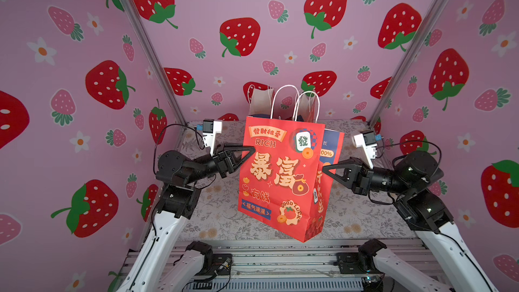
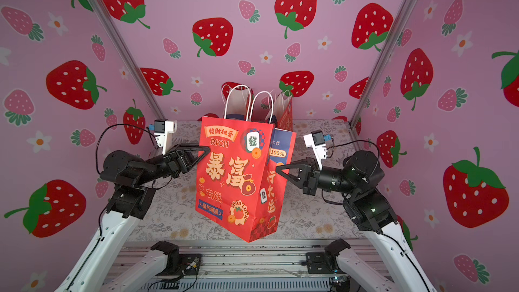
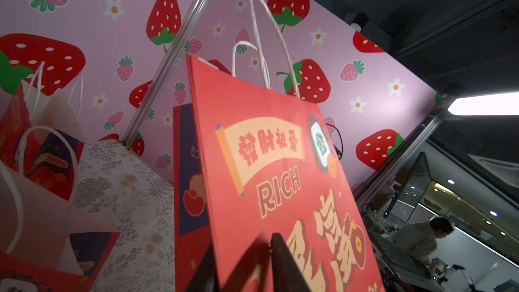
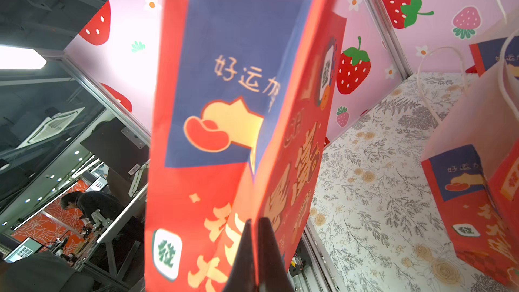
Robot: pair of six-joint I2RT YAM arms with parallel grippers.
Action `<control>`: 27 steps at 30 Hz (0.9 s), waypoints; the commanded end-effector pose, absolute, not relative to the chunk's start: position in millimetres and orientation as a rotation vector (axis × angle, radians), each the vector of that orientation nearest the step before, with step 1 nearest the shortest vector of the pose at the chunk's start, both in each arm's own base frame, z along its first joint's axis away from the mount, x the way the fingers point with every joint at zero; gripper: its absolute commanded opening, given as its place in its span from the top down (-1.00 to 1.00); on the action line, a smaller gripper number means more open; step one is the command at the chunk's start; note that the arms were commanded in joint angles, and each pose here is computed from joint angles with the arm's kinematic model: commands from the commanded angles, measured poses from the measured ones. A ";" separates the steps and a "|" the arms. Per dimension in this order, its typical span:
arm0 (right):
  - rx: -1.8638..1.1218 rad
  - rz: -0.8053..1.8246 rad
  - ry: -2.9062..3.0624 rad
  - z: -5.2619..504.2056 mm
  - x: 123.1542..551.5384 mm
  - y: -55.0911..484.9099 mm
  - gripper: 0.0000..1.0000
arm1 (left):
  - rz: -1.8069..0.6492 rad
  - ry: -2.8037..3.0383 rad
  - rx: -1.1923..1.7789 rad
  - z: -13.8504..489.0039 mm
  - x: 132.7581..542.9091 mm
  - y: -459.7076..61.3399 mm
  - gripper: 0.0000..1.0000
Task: Put away the paper bag
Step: Press the paper bag.
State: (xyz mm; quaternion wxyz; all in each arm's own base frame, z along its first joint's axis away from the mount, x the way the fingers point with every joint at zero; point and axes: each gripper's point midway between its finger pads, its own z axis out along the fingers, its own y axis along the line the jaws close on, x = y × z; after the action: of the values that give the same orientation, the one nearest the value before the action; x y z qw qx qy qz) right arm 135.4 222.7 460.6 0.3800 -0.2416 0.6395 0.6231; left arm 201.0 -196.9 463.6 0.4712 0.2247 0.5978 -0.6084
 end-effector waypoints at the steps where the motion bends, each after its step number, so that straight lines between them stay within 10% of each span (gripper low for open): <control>1: -0.656 1.566 1.567 478.7 129.4 219.4 1.00 | -1.498 1.437 0.670 466.2 185.0 -202.5 -0.19; 4: -0.682 1.552 1.559 484.9 126.9 218.8 1.00 | -1.514 1.436 0.719 461.6 180.3 -207.9 -0.55; 10: -0.719 1.509 1.538 498.6 123.8 215.5 1.00 | -1.549 1.403 0.846 456.1 162.4 -222.3 -0.51; 27: -0.824 1.578 1.536 501.7 111.2 219.5 0.90 | -1.507 1.328 0.900 462.6 148.2 -230.0 1.00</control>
State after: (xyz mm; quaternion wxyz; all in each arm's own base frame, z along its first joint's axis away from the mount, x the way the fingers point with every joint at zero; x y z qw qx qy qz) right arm 112.3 221.1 502.4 0.3808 -0.3195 0.6051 0.6220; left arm 156.4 -232.2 448.9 0.4302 0.3485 0.5593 -0.6169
